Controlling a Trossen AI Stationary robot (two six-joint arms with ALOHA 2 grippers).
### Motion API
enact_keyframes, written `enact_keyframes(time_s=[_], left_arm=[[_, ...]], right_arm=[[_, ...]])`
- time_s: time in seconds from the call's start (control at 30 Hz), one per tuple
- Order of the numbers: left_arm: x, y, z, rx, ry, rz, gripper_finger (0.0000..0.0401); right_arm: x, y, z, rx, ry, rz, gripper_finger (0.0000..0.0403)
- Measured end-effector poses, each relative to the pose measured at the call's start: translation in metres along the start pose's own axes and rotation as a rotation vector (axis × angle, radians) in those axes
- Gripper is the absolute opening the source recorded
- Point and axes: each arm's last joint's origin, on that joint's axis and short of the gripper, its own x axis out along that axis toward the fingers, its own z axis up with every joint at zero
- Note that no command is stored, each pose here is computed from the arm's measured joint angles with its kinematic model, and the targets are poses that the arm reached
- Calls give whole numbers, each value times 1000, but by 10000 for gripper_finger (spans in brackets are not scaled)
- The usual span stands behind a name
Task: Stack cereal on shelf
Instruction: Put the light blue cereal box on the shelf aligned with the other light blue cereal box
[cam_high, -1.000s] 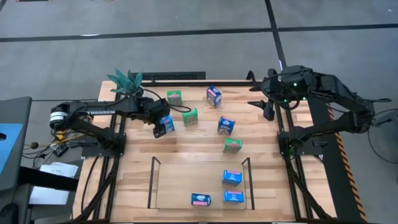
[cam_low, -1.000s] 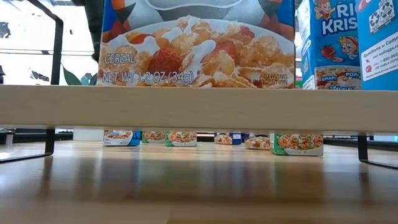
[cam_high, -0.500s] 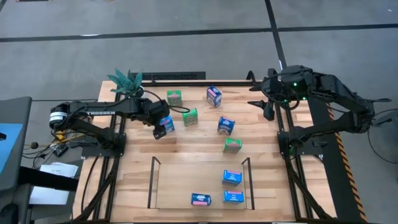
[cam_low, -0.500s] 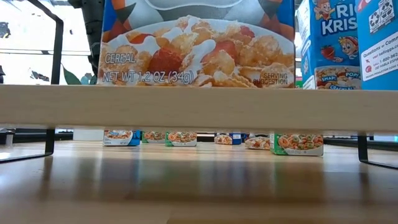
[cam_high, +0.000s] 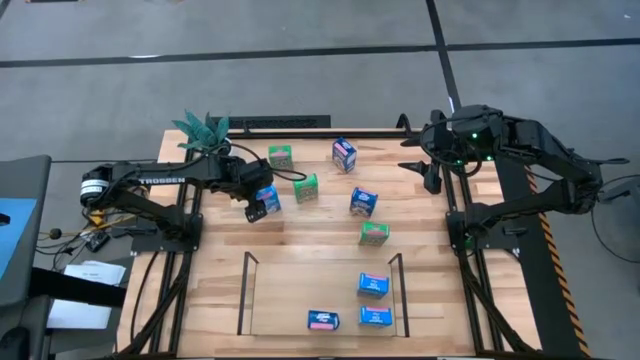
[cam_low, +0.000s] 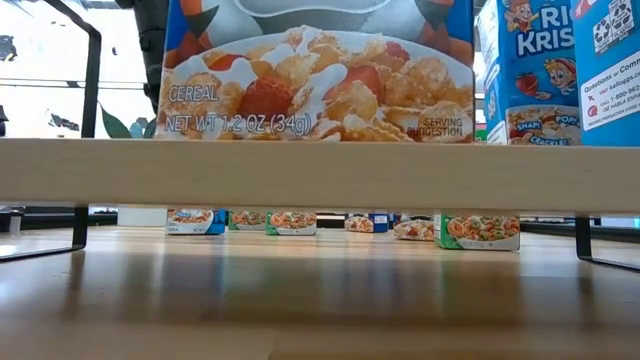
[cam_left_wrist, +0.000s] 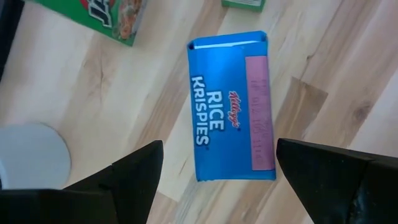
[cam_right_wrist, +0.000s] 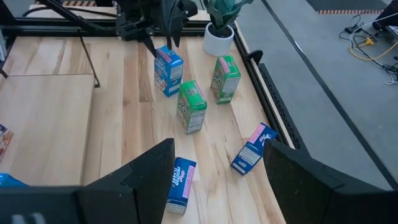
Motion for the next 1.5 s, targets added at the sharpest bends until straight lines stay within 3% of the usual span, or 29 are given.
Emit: enact_keyframes(time_s=[0.27,0.57,0.77,1.1,1.5], left_arm=[[0,0,0,5,-1,6,294],[0,0,0,12,-2,5,214],[0,0,0,-3,0,-14,182],[-3,-2,2,-50,0,-50,173],[-47,-18,28,-89,-165,-121,173]], right_arm=[[0,0,0,-12,0,0,270],[0,0,0,-15,0,0,270],[0,0,0,-14,0,0,270],[0,0,0,-14,0,0,270],[0,0,0,-14,0,0,270]])
